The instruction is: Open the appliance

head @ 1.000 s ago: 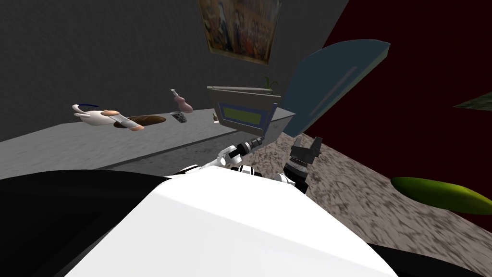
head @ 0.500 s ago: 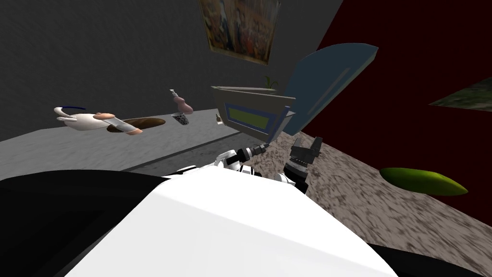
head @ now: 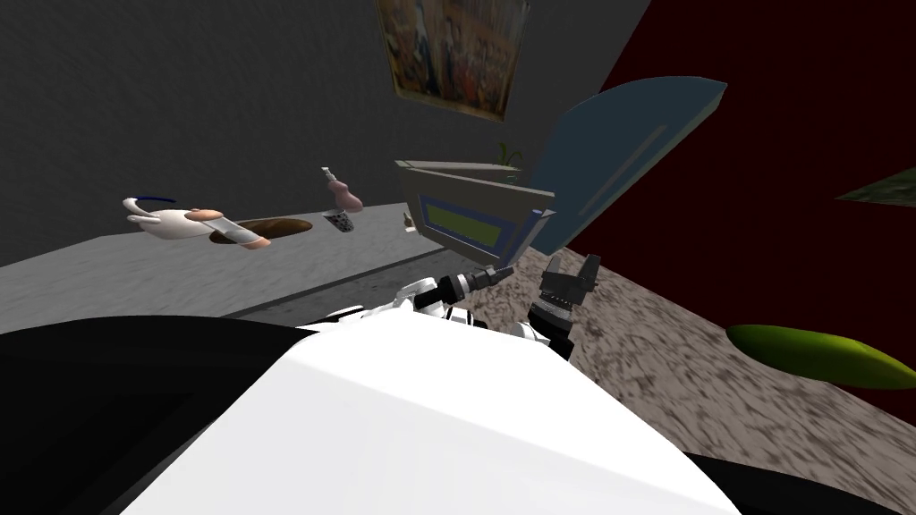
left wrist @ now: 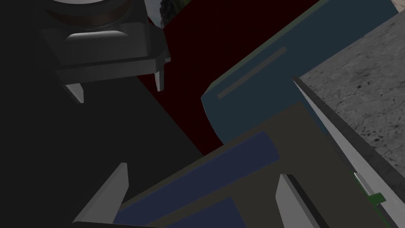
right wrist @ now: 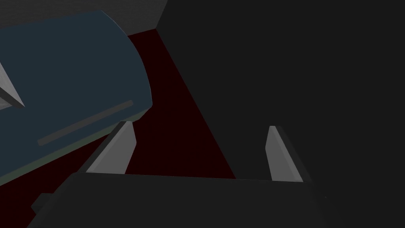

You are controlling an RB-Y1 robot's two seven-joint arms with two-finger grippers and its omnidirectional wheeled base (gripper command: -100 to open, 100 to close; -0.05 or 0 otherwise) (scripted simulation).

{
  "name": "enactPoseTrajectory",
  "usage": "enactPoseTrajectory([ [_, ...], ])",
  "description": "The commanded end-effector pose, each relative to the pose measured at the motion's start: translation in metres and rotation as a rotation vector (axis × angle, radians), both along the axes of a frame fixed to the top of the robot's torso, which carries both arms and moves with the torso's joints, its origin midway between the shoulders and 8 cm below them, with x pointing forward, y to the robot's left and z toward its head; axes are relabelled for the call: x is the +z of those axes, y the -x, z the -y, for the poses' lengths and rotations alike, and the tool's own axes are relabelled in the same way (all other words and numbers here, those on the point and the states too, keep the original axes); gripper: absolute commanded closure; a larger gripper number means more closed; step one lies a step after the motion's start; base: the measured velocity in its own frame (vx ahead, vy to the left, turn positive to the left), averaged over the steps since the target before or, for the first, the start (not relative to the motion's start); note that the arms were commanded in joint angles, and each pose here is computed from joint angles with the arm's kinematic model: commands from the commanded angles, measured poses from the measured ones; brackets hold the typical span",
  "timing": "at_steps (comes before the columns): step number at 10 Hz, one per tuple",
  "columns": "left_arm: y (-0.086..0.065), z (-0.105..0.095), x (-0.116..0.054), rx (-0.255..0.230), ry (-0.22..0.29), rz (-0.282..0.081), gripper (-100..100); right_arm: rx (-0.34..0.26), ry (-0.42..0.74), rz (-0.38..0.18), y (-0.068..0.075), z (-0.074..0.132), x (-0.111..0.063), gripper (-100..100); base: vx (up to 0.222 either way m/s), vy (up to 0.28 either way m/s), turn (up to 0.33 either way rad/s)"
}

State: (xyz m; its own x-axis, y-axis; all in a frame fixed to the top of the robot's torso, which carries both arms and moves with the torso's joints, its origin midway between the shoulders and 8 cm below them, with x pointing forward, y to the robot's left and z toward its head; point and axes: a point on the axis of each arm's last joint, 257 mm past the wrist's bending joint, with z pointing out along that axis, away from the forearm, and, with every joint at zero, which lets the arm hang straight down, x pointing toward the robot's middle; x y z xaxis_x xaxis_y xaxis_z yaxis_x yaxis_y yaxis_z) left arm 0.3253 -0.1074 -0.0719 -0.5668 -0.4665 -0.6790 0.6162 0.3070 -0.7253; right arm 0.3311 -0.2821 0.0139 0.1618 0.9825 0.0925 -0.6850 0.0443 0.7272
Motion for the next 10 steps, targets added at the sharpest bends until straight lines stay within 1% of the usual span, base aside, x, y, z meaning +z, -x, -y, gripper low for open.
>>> enactPoseTrajectory([
  [1, 0.011, -0.001, 0.014, -0.016, -0.002, -0.001, -100, 0.0, 0.0, 0.0, 0.0, 0.0, 0.0, 0, 0.032, -0.013, 0.067],
  [3, 0.021, -0.001, 0.025, -0.029, -0.003, -0.001, -100, 0.0, 0.0, 0.0, 0.0, 0.0, 0.0, 0, 0.032, -0.011, 0.054],
  [4, 0.02, -0.002, 0.021, -0.025, -0.001, -0.001, -100, 0.0, 0.0, 0.0, 0.0, 0.0, 0.0, 0, 0.014, -0.005, 0.01],
  [5, 0.02, -0.003, 0.022, -0.025, -0.003, -0.002, 0, 0.0, 0.0, 0.0, 0.0, 0.0, 0.0, 0, 0.0, 0.0, 0.0],
  [10, 0.02, -0.002, 0.022, -0.025, -0.003, -0.002, 0, 0.0, 0.0, 0.0, 0.0, 0.0, 0.0, 0, 0.0, 0.0, 0.0],
])
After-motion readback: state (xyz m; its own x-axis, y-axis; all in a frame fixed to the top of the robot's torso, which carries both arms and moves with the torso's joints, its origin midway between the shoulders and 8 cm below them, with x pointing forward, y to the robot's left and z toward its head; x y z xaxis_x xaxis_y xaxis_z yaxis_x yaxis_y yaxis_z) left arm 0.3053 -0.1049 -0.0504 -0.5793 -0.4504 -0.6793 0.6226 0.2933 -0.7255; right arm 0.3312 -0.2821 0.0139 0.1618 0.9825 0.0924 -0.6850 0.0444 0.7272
